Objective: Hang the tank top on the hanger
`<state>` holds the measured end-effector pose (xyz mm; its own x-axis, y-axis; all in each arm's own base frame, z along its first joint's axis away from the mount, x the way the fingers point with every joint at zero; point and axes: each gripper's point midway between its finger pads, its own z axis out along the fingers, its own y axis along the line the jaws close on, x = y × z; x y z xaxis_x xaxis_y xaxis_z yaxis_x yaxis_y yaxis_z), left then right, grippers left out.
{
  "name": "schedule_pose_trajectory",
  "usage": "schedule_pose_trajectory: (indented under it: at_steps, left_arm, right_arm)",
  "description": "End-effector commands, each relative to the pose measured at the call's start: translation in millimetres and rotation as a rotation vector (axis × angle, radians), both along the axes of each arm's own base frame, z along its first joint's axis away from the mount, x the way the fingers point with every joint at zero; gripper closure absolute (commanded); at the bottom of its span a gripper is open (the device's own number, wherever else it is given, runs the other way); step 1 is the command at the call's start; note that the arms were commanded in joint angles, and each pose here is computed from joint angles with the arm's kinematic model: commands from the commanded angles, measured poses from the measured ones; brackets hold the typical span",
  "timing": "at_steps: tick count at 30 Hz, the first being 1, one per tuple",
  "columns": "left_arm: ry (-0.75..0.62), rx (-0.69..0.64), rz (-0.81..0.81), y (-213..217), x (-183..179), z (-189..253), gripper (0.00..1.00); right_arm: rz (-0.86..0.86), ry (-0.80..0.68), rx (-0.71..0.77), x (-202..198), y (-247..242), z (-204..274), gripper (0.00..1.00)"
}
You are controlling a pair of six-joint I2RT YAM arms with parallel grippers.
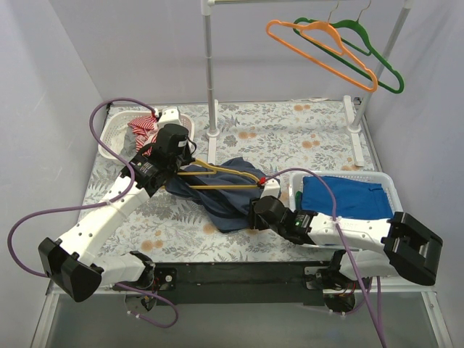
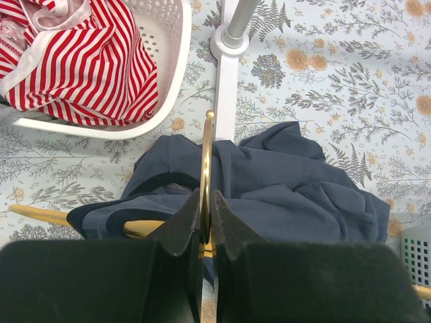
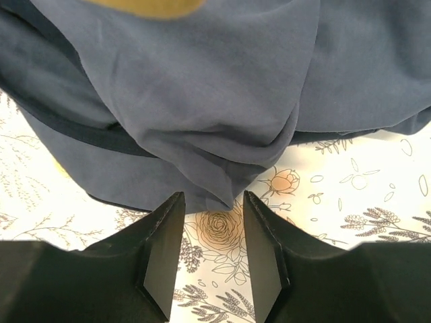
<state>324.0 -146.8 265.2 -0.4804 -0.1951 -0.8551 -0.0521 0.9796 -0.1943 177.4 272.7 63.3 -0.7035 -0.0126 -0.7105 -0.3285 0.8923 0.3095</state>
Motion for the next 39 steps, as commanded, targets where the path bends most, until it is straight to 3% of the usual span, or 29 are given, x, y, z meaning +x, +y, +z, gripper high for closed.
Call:
schedule_pose_trajectory:
  at_steps: [1,8,19,22,24,26,31,39]
  left_arm:
    - [-0.036,-0.007,0.015,3.7,2.1,13.5,1.0]
    - [-0.034,-0.012,0.013,2.4,2.5,13.7,1.0]
    - [-0.034,-0.007,0.019,4.9,1.0,9.4,1.0]
    - [-0.031,-0.005,0.021,5.7,0.2,8.4,1.0]
    - [-0.033,0.0,0.027,7.4,0.1,9.2,1.0]
    - [-0.039,0.003,0.036,10.0,-0.8,11.4,1.0]
    - [-0.061,0.02,0.038,17.0,-5.1,15.5,1.0]
    - [-0.07,0.038,0.048,25.9,-12.1,9.6,1.0]
  right_arm:
    - [-0.003,-0.005,0.019,4.1,11.0,4.6,0.51]
    - [-0.034,0.081,0.028,-10.3,0.5,-20.0,0.46]
    - [-0.055,0.041,0.182,7.0,21.6,-6.1,0.49]
    - [-0.049,0.056,0.235,10.6,20.3,-6.1,0.57]
    - [-0.063,0.059,0.254,16.2,16.6,-4.7,0.82]
    - [-0.063,0.064,0.272,13.6,9.5,-3.3,0.98]
    - [-0.077,0.038,0.377,18.1,-18.5,17.7,0.99]
    - [-0.022,0.019,0.374,30.1,-34.2,50.9,0.99]
